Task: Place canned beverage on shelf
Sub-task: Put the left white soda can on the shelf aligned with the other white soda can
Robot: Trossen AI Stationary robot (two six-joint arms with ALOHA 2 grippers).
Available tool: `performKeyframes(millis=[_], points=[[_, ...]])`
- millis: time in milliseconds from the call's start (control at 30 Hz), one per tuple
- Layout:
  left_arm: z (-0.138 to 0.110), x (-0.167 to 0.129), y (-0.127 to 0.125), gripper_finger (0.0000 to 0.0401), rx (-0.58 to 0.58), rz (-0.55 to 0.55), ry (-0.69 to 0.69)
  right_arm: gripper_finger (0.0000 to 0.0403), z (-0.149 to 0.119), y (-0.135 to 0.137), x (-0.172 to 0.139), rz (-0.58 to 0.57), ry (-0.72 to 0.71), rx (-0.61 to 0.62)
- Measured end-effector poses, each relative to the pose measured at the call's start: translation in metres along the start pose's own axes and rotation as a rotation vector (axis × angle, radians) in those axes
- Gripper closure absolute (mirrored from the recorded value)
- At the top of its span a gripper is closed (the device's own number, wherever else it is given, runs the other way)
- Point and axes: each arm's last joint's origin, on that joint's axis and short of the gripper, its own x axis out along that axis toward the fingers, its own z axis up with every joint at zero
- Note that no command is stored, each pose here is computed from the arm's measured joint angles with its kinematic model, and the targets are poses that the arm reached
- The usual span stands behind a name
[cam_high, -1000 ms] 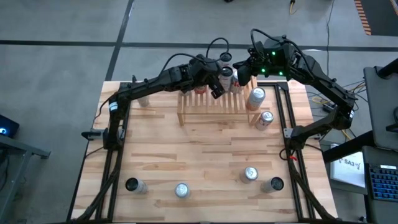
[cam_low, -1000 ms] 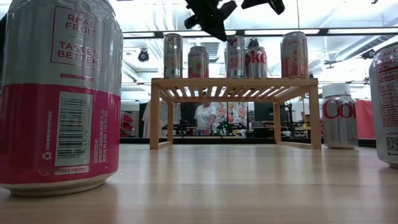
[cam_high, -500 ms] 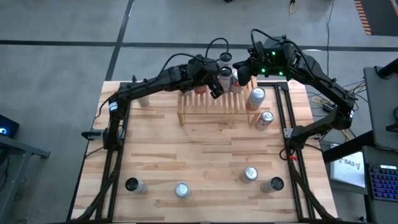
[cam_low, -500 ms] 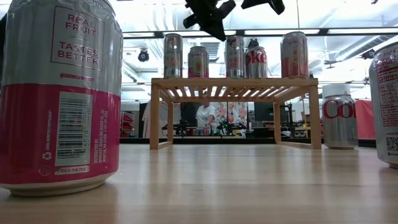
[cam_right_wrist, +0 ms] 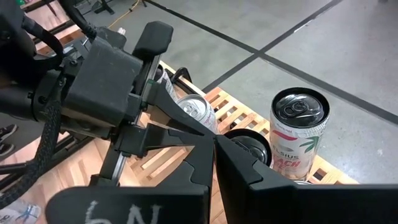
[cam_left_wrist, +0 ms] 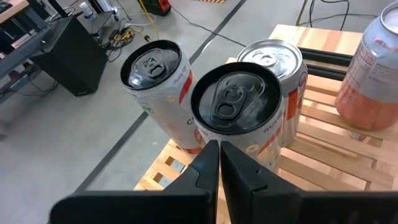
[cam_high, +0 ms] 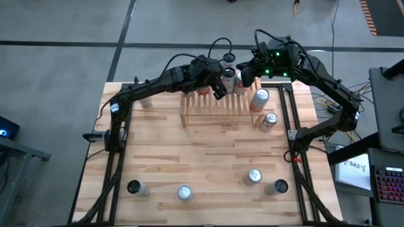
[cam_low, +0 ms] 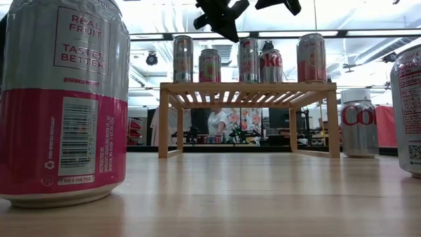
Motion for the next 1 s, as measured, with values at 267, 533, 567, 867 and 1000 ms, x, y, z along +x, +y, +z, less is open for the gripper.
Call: performKeyframes(millis=[267, 533, 567, 867, 1000], points=[[0.000, -0.001, -0.003, 0.0401, -0.010, -0.007, -0.004, 0.0394, 0.000, 0.000, 0.000, 0.000, 0.000, -0.003], [0.001, -0.002, -0.007, 0.0401, -0.021, -0.046, -0.008, 0.0394, 0.000, 0.000, 0.000, 0.000, 0.001, -0.003], [0.001, -0.002, -0.007, 0.0401, -0.021, -0.046, -0.008, 0.0394, 0.000, 0.000, 0.000, 0.000, 0.000, -0.003], [0.007, -0.016, -0.004, 0.0401, -0.010, -0.054, -0.006, 0.0394, -0.001, 0.000, 0.002, -0.002, 0.009, 0.024], [0.018, -0.037, 0.004, 0.0401, 0.004, -0.056, -0.026, 0.0394, -0.002, -0.001, 0.010, -0.007, 0.027, 0.032]])
